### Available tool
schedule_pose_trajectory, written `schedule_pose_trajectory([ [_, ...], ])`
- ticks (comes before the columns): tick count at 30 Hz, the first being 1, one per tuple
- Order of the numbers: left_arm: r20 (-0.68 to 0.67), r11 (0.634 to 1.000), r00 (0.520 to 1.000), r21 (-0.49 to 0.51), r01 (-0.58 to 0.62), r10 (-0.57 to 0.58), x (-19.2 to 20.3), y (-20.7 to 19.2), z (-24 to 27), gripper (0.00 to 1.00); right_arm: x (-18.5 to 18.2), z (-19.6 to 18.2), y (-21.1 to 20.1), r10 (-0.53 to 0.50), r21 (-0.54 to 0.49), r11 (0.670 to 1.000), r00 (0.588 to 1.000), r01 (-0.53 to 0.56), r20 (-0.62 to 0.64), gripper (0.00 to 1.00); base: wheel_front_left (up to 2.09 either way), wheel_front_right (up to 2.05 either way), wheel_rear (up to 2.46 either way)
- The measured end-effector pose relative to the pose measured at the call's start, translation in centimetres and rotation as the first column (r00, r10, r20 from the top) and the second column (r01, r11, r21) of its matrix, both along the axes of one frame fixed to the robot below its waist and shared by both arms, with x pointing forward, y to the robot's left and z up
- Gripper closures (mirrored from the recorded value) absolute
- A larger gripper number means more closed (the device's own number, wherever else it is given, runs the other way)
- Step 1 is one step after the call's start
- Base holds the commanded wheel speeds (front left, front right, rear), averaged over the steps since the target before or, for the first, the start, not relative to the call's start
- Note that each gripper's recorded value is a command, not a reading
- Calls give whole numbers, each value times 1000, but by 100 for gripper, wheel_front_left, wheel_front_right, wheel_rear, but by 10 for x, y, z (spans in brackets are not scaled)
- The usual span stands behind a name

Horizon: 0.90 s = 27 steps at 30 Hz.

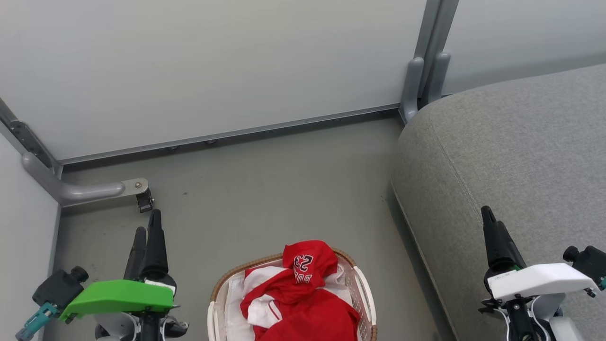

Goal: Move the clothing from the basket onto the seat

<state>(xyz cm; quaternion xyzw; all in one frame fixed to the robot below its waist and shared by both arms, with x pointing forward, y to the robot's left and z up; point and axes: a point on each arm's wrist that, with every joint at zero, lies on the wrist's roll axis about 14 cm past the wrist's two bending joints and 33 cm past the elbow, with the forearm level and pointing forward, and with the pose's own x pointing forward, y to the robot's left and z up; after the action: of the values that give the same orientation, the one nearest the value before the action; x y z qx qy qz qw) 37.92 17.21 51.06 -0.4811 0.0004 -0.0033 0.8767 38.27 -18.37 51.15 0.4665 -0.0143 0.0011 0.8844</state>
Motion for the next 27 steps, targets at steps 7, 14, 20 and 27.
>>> schedule_pose_trajectory([
  [7,-4,992,1000,123,4,-4,-3,-5,-1,0,0,4,6,16,-118,993,1000,-14,17,0,0,0,0],
  [14,-8,971,1000,241,1,1,-5,-7,-4,0,-1,5,7,13,-200,980,1000,-8,28,0,0,0,0],
  [20,-9,948,1000,317,-7,10,-9,-6,-7,0,0,8,11,26,-288,958,999,-12,45,0,0,0,0],
  [27,-12,923,1000,385,-12,18,-13,-6,-10,0,-2,9,17,47,-368,929,997,-23,55,0,0,0,0],
])
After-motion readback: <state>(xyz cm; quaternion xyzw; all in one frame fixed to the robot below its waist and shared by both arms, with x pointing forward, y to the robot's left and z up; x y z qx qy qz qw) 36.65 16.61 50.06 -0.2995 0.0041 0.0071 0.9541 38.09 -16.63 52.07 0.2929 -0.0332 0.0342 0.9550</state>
